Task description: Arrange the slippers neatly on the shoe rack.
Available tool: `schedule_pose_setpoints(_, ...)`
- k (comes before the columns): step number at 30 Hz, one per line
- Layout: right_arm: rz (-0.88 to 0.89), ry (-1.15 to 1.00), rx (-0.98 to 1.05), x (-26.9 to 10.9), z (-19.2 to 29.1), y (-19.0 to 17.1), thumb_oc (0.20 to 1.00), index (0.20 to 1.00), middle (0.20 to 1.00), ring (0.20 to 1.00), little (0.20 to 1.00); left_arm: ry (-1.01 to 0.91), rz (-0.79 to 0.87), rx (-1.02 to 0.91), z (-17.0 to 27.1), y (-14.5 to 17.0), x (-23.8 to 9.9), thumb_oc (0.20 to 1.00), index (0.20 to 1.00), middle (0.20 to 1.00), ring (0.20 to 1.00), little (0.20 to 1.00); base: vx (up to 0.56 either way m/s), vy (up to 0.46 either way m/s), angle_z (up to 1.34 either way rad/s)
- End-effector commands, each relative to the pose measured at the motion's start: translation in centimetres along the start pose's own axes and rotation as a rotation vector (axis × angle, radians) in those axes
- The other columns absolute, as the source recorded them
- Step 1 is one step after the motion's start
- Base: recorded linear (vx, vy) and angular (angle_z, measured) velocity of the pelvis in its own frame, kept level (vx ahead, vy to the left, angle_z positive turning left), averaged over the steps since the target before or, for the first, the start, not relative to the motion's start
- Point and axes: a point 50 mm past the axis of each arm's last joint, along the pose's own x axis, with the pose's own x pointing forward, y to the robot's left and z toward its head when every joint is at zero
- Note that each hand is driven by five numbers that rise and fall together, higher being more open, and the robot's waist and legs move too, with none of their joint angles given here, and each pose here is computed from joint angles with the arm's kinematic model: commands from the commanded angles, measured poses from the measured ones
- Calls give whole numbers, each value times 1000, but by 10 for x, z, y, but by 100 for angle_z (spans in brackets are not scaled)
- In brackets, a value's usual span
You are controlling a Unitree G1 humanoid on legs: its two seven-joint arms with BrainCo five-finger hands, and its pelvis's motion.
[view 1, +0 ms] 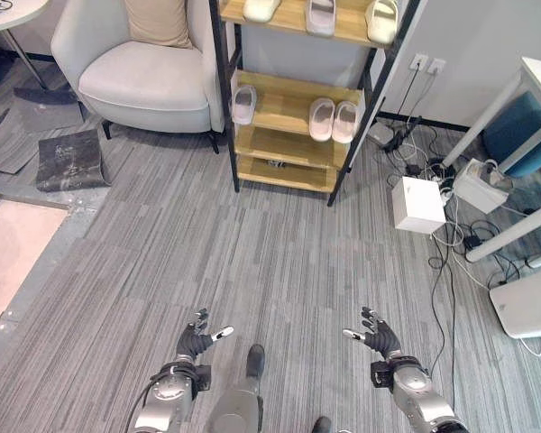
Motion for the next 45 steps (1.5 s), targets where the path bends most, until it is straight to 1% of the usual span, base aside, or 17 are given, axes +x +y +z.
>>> schedule_pose_setpoints(1, 17, -121, -33, 6, 28, -1, 1000, 1000, 1000, 1000, 1000, -69, -43, 5, 11, -10, -1, 1000, 1000, 1000, 1000, 1000, 233, 259, -1)
schedule_pose_setpoints(8, -5, -99, -21, 3, 23, -8, 1000, 1000, 1000, 1000, 1000, -68, -65, 3, 11, -16, -1, 1000, 1000, 1000, 1000, 1000, 321, 162, 15)
schedule_pose_setpoints(13, -56, -65, 10, 1, 14, -19, 1000, 1000, 1000, 1000, 1000, -86, -69, 6, 17, -19, 2, 1000, 1000, 1000, 1000, 1000, 349, -22, 14)
schedule_pose_setpoints(14, -72, -58, 17, 0, 12, -22, 1000, 1000, 1000, 1000, 1000, -104, -56, 9, 21, -14, 4, 1000, 1000, 1000, 1000, 1000, 520, -26, 25)
schedule_pose_setpoints(17, -91, -39, 20, -3, 7, -26, 1000, 1000, 1000, 1000, 1000, -110, -54, 7, 23, -15, 5, 1000, 1000, 1000, 1000, 1000, 412, 1, 17)
schedule_pose_setpoints(19, -101, -6, 40, -6, -3, -28, 1000, 1000, 1000, 1000, 1000, -93, -53, 10, 19, -16, 5, 1000, 1000, 1000, 1000, 1000, 517, -4, 45)
schedule_pose_setpoints(26, -121, 32, 70, -13, -16, -37, 1000, 1000, 1000, 1000, 1000, -87, -90, 1, 18, -24, 3, 1000, 1000, 1000, 1000, 1000, 465, -45, 38)
schedule_pose_setpoints(36, -114, -4, 100, -9, -7, -36, 1000, 1000, 1000, 1000, 1000, -162, -119, -14, 41, -31, 10, 1000, 1000, 1000, 1000, 1000, 204, -50, 10)
schedule_pose_setpoints(41, -84, -16, 61, -9, -5, -30, 1000, 1000, 1000, 1000, 1000, -121, -106, 36, 30, -25, 7, 1000, 1000, 1000, 1000, 1000, 307, 101, -5)
schedule_pose_setpoints(45, -69, -26, 38, -6, 0, -28, 1000, 1000, 1000, 1000, 1000, -81, -72, 25, 19, -16, 4, 1000, 1000, 1000, 1000, 1000, 313, 163, -24)
